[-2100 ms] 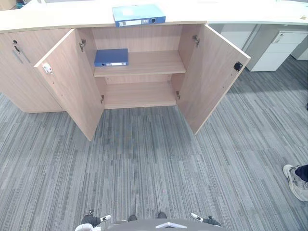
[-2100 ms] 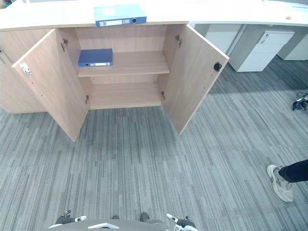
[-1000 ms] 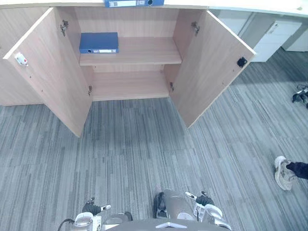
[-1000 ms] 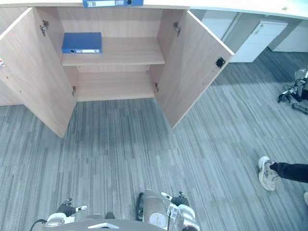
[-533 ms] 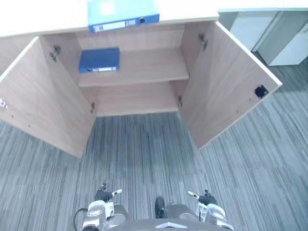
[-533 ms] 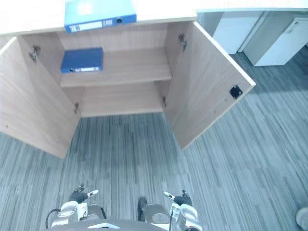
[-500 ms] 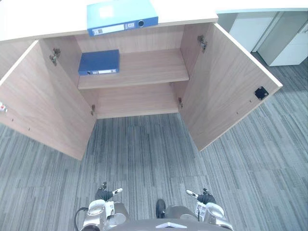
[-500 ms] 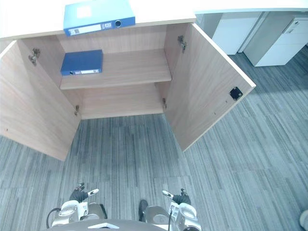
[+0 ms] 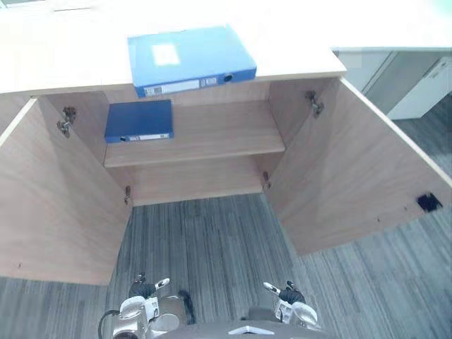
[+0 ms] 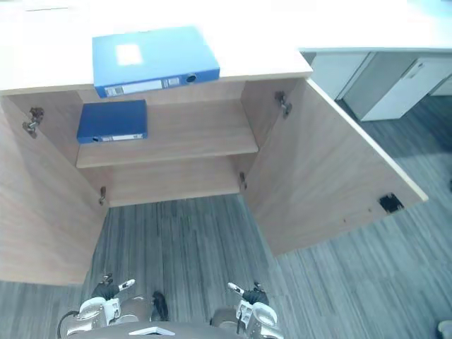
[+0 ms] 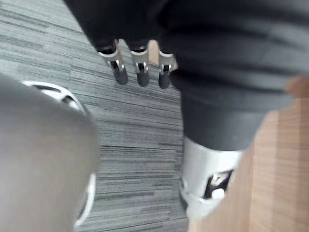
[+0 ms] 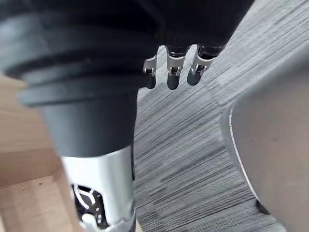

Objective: Walk over to the cabinet, pick up the folder, carry it to the office cabinet, place the folder inside the office cabinet, then close the office cabinet door

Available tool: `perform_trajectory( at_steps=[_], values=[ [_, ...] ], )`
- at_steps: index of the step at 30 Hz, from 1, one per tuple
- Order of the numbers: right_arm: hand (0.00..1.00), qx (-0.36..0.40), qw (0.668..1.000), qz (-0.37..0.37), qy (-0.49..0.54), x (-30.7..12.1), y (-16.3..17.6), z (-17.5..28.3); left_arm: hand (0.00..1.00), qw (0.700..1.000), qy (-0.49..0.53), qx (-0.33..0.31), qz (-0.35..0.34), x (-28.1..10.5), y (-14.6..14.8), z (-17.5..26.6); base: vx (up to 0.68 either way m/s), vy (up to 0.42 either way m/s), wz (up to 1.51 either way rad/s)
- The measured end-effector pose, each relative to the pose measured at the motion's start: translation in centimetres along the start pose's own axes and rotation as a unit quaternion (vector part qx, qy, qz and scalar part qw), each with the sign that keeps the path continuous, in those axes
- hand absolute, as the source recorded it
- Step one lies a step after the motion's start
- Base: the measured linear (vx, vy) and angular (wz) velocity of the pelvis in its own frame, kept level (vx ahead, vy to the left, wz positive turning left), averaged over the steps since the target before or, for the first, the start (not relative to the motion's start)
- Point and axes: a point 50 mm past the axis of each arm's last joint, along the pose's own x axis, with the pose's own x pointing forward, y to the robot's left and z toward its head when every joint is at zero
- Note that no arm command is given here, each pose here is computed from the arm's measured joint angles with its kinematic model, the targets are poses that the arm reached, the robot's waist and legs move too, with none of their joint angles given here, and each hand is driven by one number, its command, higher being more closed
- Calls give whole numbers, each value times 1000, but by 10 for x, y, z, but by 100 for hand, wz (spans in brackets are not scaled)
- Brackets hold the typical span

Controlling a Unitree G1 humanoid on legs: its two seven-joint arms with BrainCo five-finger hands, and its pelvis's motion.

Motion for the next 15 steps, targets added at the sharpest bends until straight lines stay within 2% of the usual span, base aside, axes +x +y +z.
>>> perform_trajectory(
  at_steps=[4,8,11,15],
  values=[
    [0,-1,1000,8,-13,2,6,8,0,1000,-2,-9,-5,0,-6,2,387,-26,14],
    [0,1,1000,6,-11,1,4,5,0,1000,2,-14,-10,0,-11,0,399,-161,31],
    [0,-14,1000,-17,-16,4,-15,11,0,999,15,-35,-38,-3,-35,-6,424,-192,40],
    [0,-24,1000,-20,-3,4,-19,5,0,998,-5,-42,-49,-2,-40,5,254,-145,32]
  ],
)
